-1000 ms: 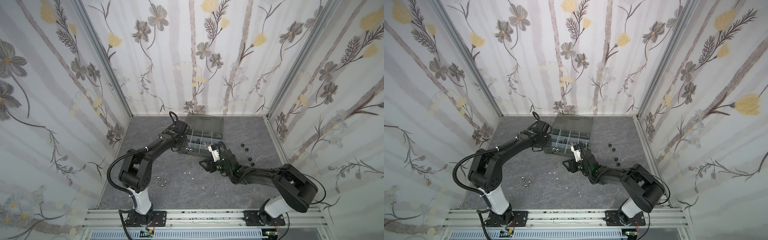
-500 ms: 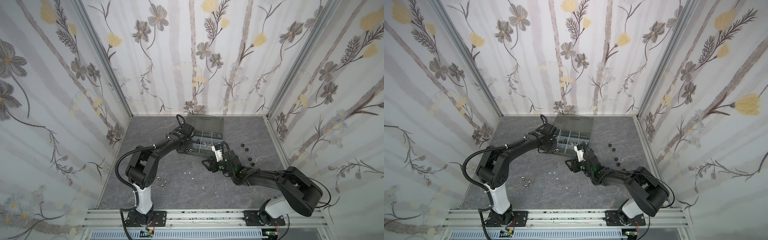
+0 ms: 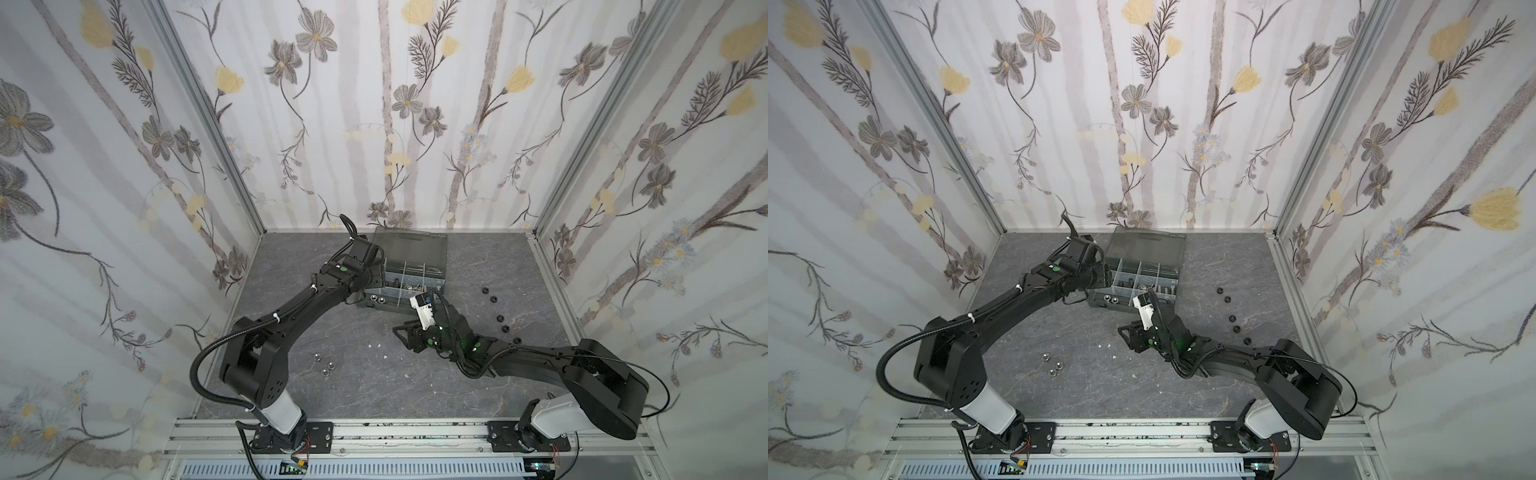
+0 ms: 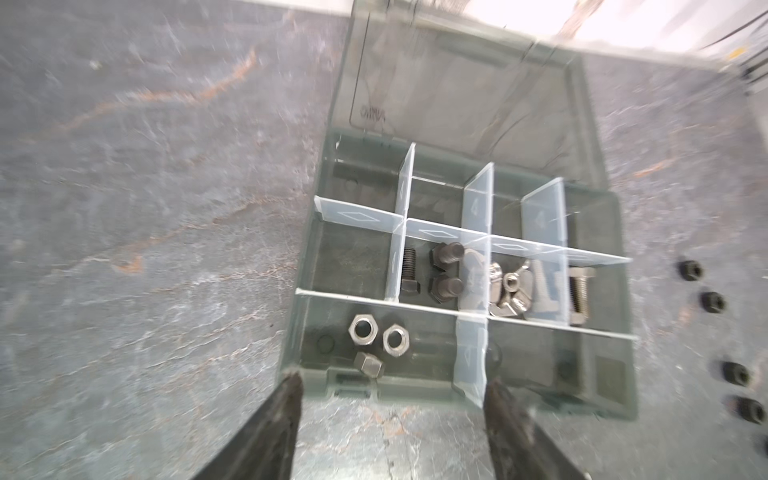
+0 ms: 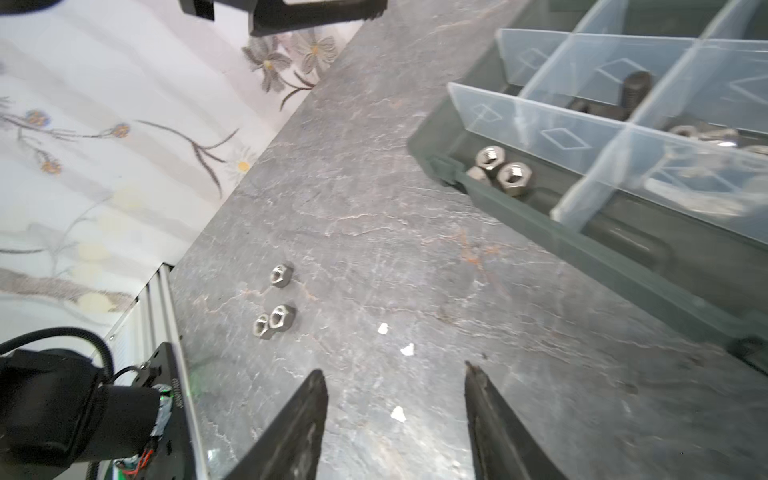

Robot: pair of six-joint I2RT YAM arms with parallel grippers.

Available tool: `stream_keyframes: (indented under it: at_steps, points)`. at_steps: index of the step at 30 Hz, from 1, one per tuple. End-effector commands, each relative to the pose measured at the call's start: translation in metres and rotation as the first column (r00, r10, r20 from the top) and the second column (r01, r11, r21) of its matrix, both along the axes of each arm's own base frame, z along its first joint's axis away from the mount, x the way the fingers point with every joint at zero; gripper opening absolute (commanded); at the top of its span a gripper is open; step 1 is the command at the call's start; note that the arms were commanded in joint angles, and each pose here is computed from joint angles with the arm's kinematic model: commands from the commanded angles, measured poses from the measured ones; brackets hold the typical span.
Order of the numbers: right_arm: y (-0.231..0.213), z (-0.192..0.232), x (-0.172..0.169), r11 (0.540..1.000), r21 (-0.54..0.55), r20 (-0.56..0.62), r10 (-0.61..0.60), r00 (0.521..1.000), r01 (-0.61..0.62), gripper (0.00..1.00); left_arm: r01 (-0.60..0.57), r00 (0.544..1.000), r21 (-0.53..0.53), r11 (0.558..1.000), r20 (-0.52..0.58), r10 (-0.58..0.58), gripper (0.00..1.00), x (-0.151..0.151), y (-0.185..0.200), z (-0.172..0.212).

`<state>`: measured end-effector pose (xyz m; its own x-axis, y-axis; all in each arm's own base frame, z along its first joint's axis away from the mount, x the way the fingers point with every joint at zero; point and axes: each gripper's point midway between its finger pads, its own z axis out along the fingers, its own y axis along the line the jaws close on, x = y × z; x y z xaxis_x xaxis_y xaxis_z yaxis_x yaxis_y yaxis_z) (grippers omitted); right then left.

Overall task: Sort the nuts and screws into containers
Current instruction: 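Carry the nut into the box with the left gripper and release it, then withdraw the left gripper while the right gripper moves over loose silver nuts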

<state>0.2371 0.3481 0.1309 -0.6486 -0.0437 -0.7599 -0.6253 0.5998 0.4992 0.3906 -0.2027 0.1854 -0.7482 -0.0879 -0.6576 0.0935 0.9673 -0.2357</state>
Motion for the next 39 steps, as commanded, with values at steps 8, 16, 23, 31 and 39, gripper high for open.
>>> stream_keyframes:
  at_steps: [8, 16, 23, 31, 39]
  points:
    - [0.053, -0.007, -0.027, 0.992, -0.086, -0.009, 0.096, 0.995, -0.096, 0.56, -0.06, 0.925, -0.158, 0.986, 0.362, 0.114, 0.91, -0.043, 0.057, 0.101]
    - [0.098, -0.039, -0.045, 0.957, -0.218, -0.042, 0.189, 0.981, -0.194, 0.59, -0.087, 0.836, -0.233, 0.969, 0.511, 0.198, 0.97, -0.08, 0.095, 0.146]
    - [0.129, -0.057, -0.053, 0.925, -0.307, -0.033, 0.224, 0.974, -0.223, 0.61, -0.128, 0.75, -0.296, 0.947, 0.595, 0.287, 0.98, -0.103, 0.121, 0.169]
    - [0.153, -0.076, -0.049, 0.891, -0.397, -0.022, 0.233, 0.972, -0.222, 0.63, -0.112, 0.712, -0.328, 0.938, 0.632, 0.306, 0.99, -0.118, 0.129, 0.171]
    - [0.164, -0.088, -0.041, 0.871, -0.443, -0.015, 0.228, 0.974, -0.211, 0.61, -0.056, 0.725, -0.327, 0.943, 0.636, 0.264, 0.99, -0.122, 0.12, 0.171]
